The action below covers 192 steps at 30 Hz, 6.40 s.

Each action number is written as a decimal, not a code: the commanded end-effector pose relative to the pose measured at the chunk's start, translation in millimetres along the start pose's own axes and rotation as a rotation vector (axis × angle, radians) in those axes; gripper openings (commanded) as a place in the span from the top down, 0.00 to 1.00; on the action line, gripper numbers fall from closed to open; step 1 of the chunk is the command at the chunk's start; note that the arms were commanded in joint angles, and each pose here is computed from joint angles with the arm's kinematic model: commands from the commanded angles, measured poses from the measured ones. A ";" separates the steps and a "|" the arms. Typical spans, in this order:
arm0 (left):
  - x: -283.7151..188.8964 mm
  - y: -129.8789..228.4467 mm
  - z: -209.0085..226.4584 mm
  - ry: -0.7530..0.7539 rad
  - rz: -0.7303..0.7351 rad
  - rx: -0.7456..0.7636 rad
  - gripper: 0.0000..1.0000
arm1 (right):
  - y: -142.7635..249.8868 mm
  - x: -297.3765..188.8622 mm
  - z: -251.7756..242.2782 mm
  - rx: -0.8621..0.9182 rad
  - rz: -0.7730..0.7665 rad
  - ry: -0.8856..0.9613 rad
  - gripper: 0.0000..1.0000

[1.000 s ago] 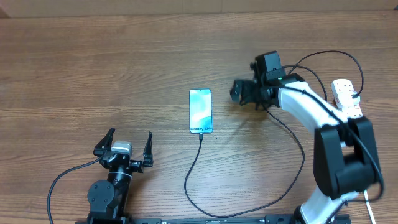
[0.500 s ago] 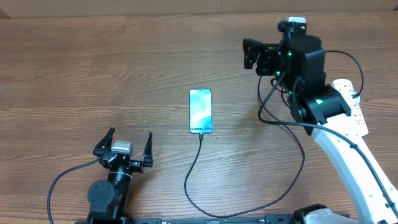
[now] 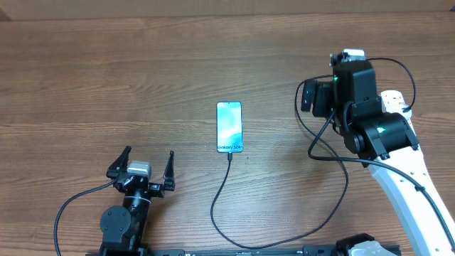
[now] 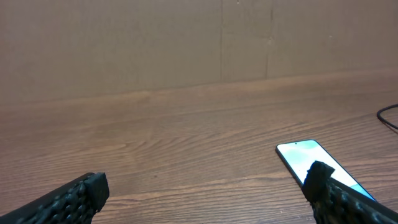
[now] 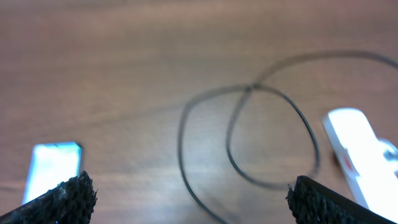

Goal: Plug charger to phone and switch on socket

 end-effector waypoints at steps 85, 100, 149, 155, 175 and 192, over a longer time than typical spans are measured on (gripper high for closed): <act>-0.5 0.4 1.5 -0.017 -0.005 0.020 0.00 | 183.2 -0.4 -60.4 0.134 -0.710 -0.401 0.00; -0.4 0.4 1.5 -0.017 -0.004 0.020 0.00 | 183.3 -0.4 -60.1 0.133 -0.710 -0.402 0.00; -0.4 0.5 1.5 -0.017 -0.004 0.020 0.00 | 183.4 -0.1 -60.1 0.133 -0.707 -0.402 0.00; -0.4 0.4 1.5 -0.017 -0.004 0.020 0.00 | 183.4 -0.1 -60.1 0.132 -0.707 -0.401 0.00; -0.4 0.4 1.5 -0.017 -0.004 0.020 0.00 | 183.4 -0.1 -60.1 0.133 -0.707 -0.402 0.00; -0.4 0.5 1.5 -0.017 -0.004 0.020 0.00 | 183.1 -0.4 -60.1 0.133 -0.710 -0.401 0.00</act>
Point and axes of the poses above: each gripper's point midway between its finger pads, its own x axis out along the fingers, its own z axis along the line the jaws close on, y = z × x, the point moved 10 cm from there along -x, back along the fingers, and after that the axes turned 5 degrees about x, right-handed, at the moved point
